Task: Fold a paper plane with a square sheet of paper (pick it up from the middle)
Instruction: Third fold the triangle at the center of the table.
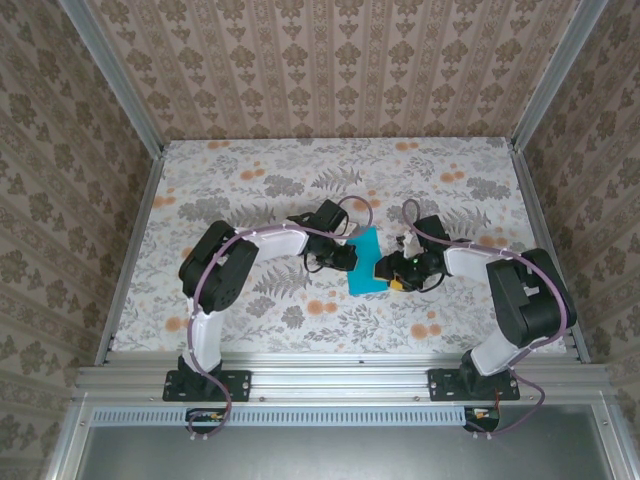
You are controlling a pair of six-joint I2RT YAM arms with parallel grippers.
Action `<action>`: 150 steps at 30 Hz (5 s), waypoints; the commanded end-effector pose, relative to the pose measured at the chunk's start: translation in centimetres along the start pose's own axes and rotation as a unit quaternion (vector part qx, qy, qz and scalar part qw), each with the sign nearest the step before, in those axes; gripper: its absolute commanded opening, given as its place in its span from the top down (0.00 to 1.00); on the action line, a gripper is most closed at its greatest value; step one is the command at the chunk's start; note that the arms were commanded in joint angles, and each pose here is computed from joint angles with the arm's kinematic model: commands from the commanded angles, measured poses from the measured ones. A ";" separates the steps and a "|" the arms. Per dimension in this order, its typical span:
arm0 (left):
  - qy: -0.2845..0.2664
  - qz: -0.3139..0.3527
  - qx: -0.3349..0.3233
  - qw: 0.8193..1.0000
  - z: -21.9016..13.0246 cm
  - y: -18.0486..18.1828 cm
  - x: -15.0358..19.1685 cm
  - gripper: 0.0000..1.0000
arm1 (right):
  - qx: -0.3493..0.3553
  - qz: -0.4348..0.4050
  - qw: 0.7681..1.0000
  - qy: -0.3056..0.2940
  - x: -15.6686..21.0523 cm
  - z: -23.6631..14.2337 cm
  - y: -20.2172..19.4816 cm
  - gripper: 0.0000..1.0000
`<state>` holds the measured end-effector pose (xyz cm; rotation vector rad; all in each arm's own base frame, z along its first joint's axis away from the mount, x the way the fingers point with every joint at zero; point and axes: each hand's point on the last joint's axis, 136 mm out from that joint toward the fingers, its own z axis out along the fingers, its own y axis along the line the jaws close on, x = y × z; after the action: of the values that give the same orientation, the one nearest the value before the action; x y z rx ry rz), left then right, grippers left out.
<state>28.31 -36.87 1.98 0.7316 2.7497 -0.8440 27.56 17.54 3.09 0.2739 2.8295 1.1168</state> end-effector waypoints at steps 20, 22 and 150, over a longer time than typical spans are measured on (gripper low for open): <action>0.038 -0.024 -0.011 0.999 1.2 1.9 2.8 0.89 | -0.082 -0.009 0.996 -0.014 -1.5 -0.8 4.7 0.85; 0.037 -0.025 -0.007 0.999 1.2 1.7 2.7 0.89 | -0.085 -0.011 0.996 -0.012 -1.7 -0.4 5.0 0.87; -0.046 -0.050 0.108 0.992 -4.0 -0.5 -4.3 0.73 | -0.018 -0.024 0.999 0.014 -3.9 5.6 3.9 0.53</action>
<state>31.74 -35.66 3.09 0.5399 2.7532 -1.1131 33.46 23.57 2.83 0.1868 2.7835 1.2181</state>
